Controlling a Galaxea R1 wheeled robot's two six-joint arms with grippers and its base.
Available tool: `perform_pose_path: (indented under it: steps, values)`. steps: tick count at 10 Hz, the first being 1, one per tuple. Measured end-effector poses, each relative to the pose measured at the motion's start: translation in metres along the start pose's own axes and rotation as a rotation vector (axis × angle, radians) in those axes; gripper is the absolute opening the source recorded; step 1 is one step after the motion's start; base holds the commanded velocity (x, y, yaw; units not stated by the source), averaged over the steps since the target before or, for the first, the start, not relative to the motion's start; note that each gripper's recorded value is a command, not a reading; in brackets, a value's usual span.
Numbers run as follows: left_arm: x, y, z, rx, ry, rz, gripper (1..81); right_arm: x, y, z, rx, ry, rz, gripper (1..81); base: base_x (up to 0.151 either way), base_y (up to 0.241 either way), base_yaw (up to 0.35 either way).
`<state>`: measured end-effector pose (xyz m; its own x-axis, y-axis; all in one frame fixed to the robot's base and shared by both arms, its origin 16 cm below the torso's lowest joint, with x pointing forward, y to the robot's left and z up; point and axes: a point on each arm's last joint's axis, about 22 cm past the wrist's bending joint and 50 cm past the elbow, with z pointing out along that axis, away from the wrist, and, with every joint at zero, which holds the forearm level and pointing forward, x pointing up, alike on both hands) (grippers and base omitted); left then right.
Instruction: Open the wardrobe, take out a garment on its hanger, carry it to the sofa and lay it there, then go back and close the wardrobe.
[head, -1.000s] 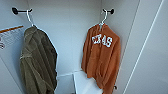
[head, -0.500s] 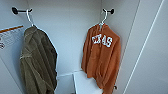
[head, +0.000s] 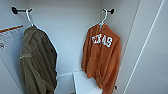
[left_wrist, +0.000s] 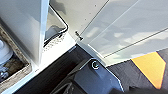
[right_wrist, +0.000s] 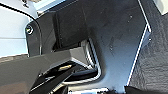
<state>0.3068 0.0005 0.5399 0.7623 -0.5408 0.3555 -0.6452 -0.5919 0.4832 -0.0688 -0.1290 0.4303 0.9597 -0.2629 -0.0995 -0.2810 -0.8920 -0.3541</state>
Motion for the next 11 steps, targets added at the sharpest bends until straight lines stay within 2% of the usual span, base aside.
perform_pose_path:
  steps: [2,5,8,11]
  values:
    - [0.049,0.013,-0.014,-0.038,0.058,0.029,81.1,0.000,-0.005,0.001,0.006,0.000,-0.001,81.1,0.000,0.000,0.000]
    - [0.105,0.022,-0.045,-0.075,0.113,0.053,81.1,0.004,-0.006,0.001,0.006,0.005,-0.002,81.1,0.000,0.000,0.000]
    - [0.168,0.049,-0.071,-0.122,0.168,0.107,81.1,0.005,-0.005,0.001,0.004,0.005,0.000,81.1,0.000,0.000,0.000]
    - [0.225,0.054,-0.102,-0.120,0.210,0.129,81.1,0.004,-0.004,0.001,0.002,0.004,-0.002,81.1,0.000,0.000,0.000]
